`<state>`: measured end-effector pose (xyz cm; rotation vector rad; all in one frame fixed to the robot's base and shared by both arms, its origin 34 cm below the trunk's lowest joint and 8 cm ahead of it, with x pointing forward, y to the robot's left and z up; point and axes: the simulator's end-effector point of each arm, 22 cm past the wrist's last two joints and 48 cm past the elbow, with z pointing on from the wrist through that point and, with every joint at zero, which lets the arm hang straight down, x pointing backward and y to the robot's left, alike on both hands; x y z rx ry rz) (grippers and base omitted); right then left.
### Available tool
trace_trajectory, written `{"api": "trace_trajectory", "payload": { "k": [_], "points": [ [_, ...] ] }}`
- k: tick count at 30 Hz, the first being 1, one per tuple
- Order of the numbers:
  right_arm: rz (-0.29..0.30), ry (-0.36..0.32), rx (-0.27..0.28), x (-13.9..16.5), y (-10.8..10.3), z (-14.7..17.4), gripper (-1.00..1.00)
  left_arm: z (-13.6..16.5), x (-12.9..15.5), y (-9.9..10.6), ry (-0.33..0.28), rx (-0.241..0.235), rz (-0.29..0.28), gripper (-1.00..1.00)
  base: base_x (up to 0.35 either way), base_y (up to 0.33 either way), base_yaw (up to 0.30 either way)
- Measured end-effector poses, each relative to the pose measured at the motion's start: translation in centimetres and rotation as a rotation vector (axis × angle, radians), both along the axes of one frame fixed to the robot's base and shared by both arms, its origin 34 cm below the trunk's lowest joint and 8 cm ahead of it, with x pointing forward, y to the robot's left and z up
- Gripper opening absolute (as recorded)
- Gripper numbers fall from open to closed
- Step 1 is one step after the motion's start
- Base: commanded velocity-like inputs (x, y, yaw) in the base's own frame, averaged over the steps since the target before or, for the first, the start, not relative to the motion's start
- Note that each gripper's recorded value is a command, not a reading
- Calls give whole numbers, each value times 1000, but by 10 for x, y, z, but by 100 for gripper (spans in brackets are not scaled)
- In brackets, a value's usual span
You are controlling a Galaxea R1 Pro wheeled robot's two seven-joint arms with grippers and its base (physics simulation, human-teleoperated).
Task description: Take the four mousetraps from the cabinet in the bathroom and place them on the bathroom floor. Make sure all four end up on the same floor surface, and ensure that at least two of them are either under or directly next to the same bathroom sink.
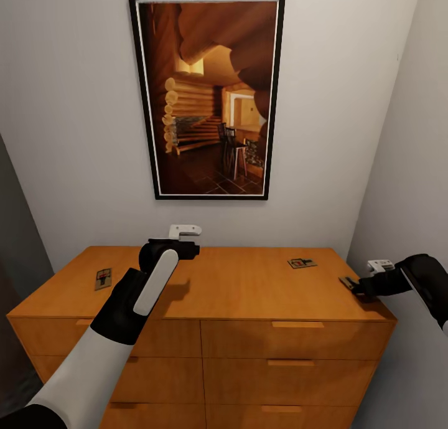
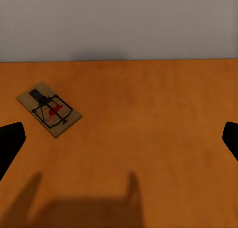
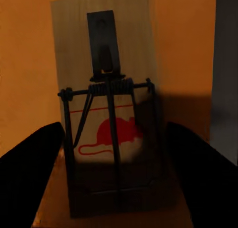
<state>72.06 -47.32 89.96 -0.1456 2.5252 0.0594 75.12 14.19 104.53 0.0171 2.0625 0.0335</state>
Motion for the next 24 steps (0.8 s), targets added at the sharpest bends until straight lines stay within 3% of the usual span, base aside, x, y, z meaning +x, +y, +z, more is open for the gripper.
{"api": "trace_trajectory", "payload": {
  "k": [11, 14, 15, 16, 24],
  "points": [
    [9, -17, -6, 3, 2, 7, -100, -1, 0, 1, 2, 1, 2, 100, 0, 0, 0],
    [24, -53, -15, 9, 6, 22, -100, -2, 0, 2, 3, 2, 2, 100, 0, 0, 0],
    [53, -139, -29, 20, 20, 63, -100, -14, -1, 4, 26, 7, 7, 100, 0, 0, 0],
    [62, -170, -28, 23, 25, 76, -100, -14, -1, 4, 26, 8, 7, 100, 0, 0, 0],
    [57, -209, -24, 25, 24, 93, -100, -14, -1, 3, 26, 7, 6, 100, 0, 0, 0]
  ]
}}
